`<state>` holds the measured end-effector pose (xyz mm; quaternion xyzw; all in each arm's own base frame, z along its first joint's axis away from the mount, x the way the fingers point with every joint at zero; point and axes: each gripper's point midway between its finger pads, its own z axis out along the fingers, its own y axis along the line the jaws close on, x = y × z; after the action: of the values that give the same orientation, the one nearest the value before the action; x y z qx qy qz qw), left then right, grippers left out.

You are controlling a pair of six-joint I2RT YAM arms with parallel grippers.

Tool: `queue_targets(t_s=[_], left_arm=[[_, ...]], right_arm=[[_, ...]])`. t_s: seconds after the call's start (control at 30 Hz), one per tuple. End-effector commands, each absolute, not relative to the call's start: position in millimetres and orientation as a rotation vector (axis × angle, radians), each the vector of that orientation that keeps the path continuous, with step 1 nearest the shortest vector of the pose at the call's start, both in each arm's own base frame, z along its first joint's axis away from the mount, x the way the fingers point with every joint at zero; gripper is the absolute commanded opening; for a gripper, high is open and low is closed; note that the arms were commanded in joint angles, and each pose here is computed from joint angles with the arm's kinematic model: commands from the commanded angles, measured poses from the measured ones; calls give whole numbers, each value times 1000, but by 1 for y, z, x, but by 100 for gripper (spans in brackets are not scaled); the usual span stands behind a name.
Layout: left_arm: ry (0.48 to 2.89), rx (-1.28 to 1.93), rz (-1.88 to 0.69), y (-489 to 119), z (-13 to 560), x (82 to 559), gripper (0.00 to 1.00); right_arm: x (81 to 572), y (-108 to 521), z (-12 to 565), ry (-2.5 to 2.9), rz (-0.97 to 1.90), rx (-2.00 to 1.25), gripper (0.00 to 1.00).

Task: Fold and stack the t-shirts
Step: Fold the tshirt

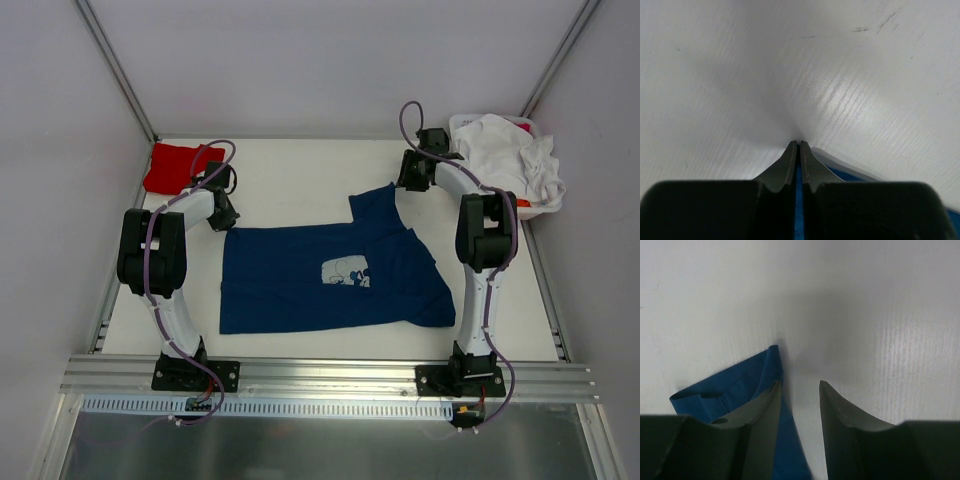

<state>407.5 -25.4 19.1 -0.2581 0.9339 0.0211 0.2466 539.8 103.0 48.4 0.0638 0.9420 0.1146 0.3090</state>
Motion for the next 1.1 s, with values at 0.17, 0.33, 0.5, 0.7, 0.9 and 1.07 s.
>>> queue_targets(t_s=[0.17, 0.33, 0.5, 0.7, 0.9, 1.07], left_arm=[[2569, -674, 22, -32, 20, 411, 0], [2567, -673, 17, -32, 20, 412, 0], [2568, -671, 18, -32, 21, 413, 0], [2566, -671, 17, -32, 21, 413, 0], [2569, -671, 18, -32, 20, 412, 0], [2569, -667, 17, -32, 20, 412, 0]], right_arm=[[552, 117, 62, 2456, 357, 146, 40], [553, 124, 73, 2439, 347, 107, 40], [553, 129, 84, 2422, 336, 87, 40], [553, 134, 94, 2413, 337, 75, 40], [547, 140, 79, 2437, 332, 66, 40], [544, 142, 67, 2453, 342, 61, 39]])
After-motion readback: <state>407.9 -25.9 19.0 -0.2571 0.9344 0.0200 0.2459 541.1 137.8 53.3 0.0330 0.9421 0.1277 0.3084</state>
